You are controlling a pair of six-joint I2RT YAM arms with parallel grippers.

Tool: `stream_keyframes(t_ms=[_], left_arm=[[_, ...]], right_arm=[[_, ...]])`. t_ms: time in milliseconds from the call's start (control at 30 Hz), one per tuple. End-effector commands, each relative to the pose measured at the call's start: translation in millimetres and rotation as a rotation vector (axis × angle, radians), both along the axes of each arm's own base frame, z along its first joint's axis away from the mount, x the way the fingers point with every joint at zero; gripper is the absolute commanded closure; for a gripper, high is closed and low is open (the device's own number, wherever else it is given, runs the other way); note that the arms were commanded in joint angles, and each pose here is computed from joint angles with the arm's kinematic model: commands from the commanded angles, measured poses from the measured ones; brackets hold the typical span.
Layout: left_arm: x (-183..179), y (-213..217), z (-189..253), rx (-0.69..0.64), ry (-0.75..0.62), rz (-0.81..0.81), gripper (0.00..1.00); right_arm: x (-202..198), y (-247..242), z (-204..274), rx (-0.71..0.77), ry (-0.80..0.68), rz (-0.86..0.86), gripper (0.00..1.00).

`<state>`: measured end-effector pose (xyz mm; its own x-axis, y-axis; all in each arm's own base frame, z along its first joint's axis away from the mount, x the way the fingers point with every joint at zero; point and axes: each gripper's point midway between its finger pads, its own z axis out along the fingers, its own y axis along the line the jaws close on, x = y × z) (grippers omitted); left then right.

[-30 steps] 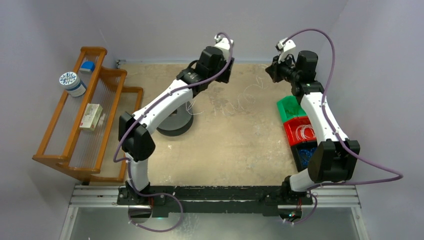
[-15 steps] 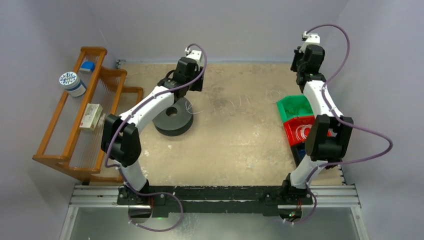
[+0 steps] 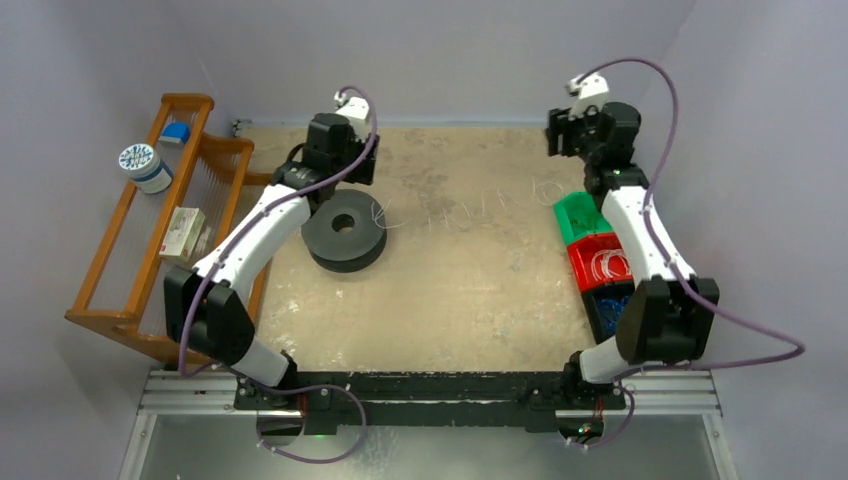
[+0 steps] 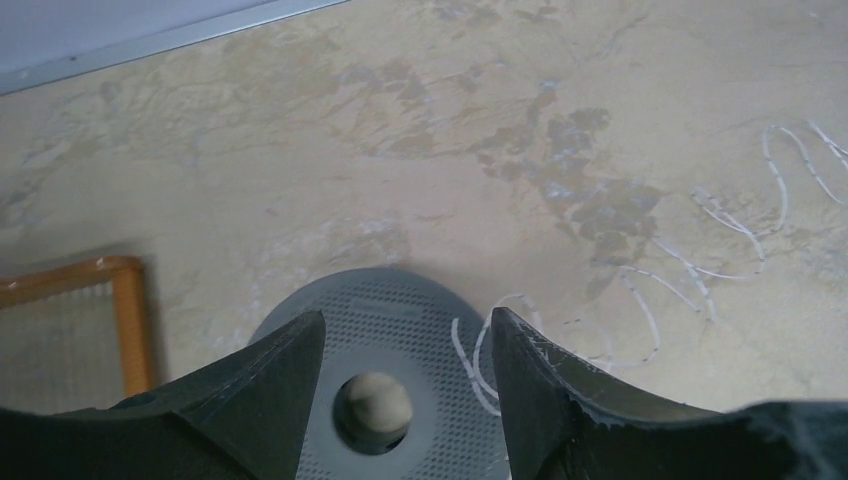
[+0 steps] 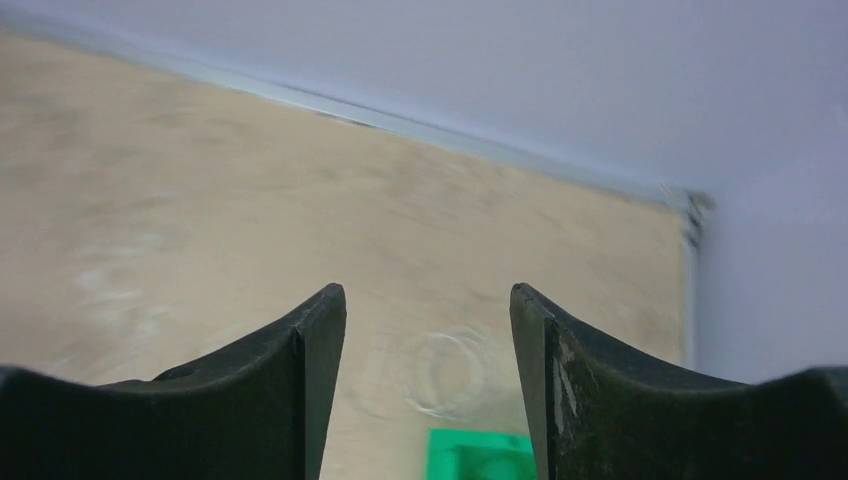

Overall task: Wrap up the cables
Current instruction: Adjust the cable at the center of the board.

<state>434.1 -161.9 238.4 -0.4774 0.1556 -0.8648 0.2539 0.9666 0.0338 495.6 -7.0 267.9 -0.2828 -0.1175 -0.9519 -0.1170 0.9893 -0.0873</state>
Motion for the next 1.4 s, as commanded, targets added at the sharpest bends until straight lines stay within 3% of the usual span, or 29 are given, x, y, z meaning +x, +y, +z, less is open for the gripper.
stream_keyframes(t_ms=[0, 67, 233, 500, 600, 667, 1100, 1367], left_arm=[[-11, 57, -5, 0.018, 0.042, 0.058, 0.39], [-15, 82, -18, -0.016, 0.093, 0.085, 0.39], [-33, 126, -42, -0.049, 0.159, 0.134, 0.39], [-53, 164, -54, -0.079, 0.179, 0.206, 0.37], [-56, 164, -69, -0.088, 0.215, 0.203, 0.35], [-55, 167, -75, -0.088, 0.227, 0.207, 0.25], [-55, 164, -84, -0.107, 0.236, 0.191, 0.23], [-56, 163, -87, -0.111, 0.244, 0.186, 0.23]], right_arm=[[-54, 137, 43, -0.143, -0.198, 0.567, 0.35], [-83, 183, 42, -0.214, -0.268, 0.755, 0.33], [-121, 280, 30, -0.379, -0.329, 0.989, 0.29], [-134, 382, -35, -0.719, -0.251, 1.105, 0.30], [-131, 400, -54, -0.828, -0.230, 1.086, 0.30], [-128, 408, -64, -0.875, -0.216, 1.072, 0.30], [-102, 409, -113, -1.073, -0.109, 1.009, 0.37], [-98, 422, -110, -1.038, -0.160, 1.016, 0.62]])
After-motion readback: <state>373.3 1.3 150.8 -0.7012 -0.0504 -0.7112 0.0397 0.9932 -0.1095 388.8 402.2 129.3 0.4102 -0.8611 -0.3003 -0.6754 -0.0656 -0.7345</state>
